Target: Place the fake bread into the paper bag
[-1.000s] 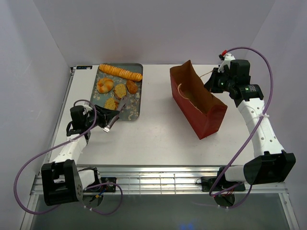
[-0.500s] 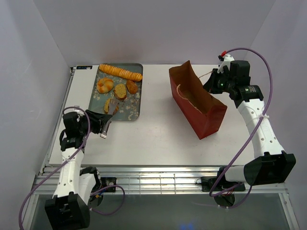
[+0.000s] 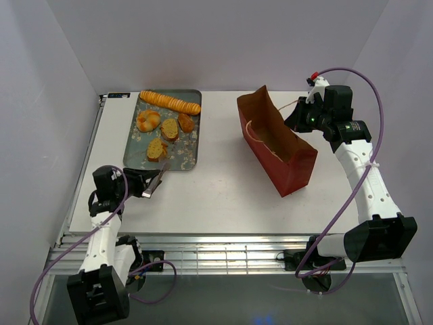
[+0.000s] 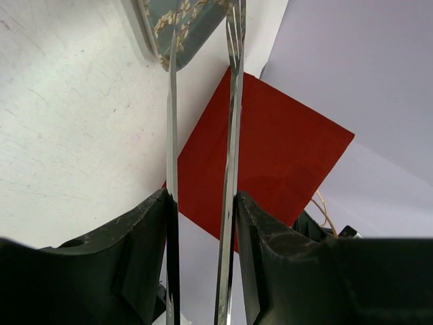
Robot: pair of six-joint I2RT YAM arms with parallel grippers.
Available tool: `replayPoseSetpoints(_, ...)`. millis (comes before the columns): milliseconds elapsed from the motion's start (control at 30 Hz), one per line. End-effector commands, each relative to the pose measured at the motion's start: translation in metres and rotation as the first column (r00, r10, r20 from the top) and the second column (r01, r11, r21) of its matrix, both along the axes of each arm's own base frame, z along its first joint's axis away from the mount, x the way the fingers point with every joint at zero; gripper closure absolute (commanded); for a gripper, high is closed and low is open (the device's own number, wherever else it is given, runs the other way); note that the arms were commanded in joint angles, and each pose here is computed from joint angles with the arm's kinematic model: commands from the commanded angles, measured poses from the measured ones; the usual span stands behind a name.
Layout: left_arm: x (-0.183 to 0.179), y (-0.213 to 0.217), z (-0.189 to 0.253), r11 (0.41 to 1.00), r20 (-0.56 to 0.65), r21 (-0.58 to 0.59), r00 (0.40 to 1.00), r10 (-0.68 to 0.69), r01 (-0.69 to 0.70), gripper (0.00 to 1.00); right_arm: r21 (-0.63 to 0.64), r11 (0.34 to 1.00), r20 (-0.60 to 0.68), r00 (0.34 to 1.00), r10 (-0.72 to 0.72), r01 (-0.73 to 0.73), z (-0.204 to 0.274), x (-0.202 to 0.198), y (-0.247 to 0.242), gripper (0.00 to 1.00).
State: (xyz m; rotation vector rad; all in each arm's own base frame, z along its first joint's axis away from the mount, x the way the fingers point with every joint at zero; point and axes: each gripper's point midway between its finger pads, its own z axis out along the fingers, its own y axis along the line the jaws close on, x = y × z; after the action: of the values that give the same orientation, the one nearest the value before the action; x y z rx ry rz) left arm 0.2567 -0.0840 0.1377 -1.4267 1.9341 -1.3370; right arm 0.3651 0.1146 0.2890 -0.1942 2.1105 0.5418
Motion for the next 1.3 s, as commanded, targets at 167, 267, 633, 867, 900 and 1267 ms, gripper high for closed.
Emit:
replayPoseSetpoints(167, 0.029, 0.026, 0.030, 0.992, 0.053, 0.077, 0.994, 0.093, -0.097, 0.46, 0.021, 0.999, 0.062, 0.997, 0.038, -0.040, 0.018, -0.001, 0.007, 0.88)
replayPoseSetpoints(267, 0.032, 0.038, 0.029, 0.986, 0.036, 0.126, 0.994, 0.107, -0.111, 0.44, 0.020, 0.999, 0.066, 0.997, 0.037, -0.039, 0.019, -0.001, 0.006, 0.88)
replayPoseSetpoints(633, 0.020, 0.076, 0.024, 0.957, 0.011, 0.255, 0.990, 0.144, -0.142, 0.42, 0.026, 0.999, 0.063, 0.997, 0.044, -0.046, 0.017, -0.002, 0.008, 0.88)
replayPoseSetpoints(867, 0.025, 0.064, 0.012, 0.981, 0.040, 0.185, 0.998, 0.052, -0.058, 0.40, 0.029, 0.999, 0.062, 0.997, 0.044, -0.046, 0.016, -0.002, 0.008, 0.88)
replayPoseSetpoints(900, 0.025, 0.063, 0.010, 0.982, 0.041, 0.181, 0.998, 0.045, -0.052, 0.40, 0.026, 0.999, 0.061, 0.997, 0.042, -0.044, 0.015, -0.003, 0.008, 0.88)
replayPoseSetpoints(1267, 0.029, 0.059, -0.006, 0.990, 0.033, 0.144, 0.999, -0.002, -0.003, 0.40, 0.029, 0.999, 0.060, 0.997, 0.039, -0.040, 0.014, -0.002, 0.008, 0.88)
